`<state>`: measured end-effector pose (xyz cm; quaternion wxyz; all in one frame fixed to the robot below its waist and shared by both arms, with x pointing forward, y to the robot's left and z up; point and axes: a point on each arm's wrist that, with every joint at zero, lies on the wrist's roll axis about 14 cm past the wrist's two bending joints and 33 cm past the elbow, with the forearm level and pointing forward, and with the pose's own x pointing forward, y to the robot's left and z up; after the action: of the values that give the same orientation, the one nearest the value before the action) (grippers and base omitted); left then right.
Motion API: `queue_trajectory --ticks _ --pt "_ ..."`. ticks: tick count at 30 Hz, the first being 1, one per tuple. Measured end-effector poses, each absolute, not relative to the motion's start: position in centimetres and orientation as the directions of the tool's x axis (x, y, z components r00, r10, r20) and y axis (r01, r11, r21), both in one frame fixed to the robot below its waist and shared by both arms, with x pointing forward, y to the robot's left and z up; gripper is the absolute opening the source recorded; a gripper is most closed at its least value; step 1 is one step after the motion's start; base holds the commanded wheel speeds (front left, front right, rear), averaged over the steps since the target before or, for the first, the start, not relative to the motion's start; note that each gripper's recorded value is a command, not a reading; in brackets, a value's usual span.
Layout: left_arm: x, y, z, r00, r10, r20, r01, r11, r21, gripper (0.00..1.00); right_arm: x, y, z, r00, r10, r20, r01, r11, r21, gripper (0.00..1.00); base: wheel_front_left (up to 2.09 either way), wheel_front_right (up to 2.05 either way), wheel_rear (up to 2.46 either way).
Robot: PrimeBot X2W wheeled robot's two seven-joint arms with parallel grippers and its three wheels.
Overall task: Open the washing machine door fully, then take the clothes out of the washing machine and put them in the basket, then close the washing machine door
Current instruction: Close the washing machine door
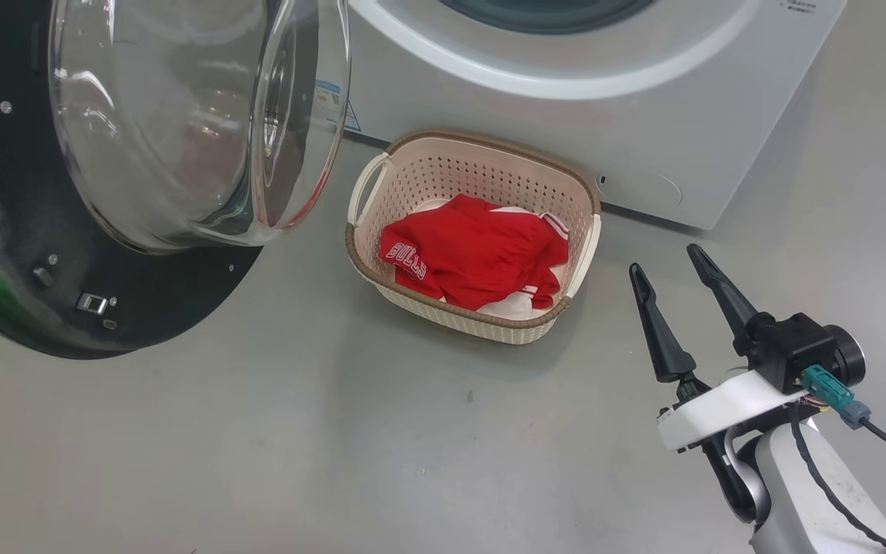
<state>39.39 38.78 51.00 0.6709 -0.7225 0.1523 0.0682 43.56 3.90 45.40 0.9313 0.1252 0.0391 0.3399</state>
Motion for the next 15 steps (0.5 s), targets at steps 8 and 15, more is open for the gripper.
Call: queue_trajectory --ticks 8,15 --pt "39.1 36.5 51.6 0.943 -0.228 -0.242 -0.260 -0.052 -0.964 0.00 43.2 4.0 45.9 0.765 0.644 0.020 -0.627 0.736 0.256 1.00 0.00 0.00 0.00" --pt "39.5 33.7 51.5 0.923 -0.323 -0.209 -0.238 -0.052 -0.970 0.00 43.0 4.1 46.3 0.764 0.644 0.027 -0.628 0.735 0.255 1.00 0.00 0.00 0.00"
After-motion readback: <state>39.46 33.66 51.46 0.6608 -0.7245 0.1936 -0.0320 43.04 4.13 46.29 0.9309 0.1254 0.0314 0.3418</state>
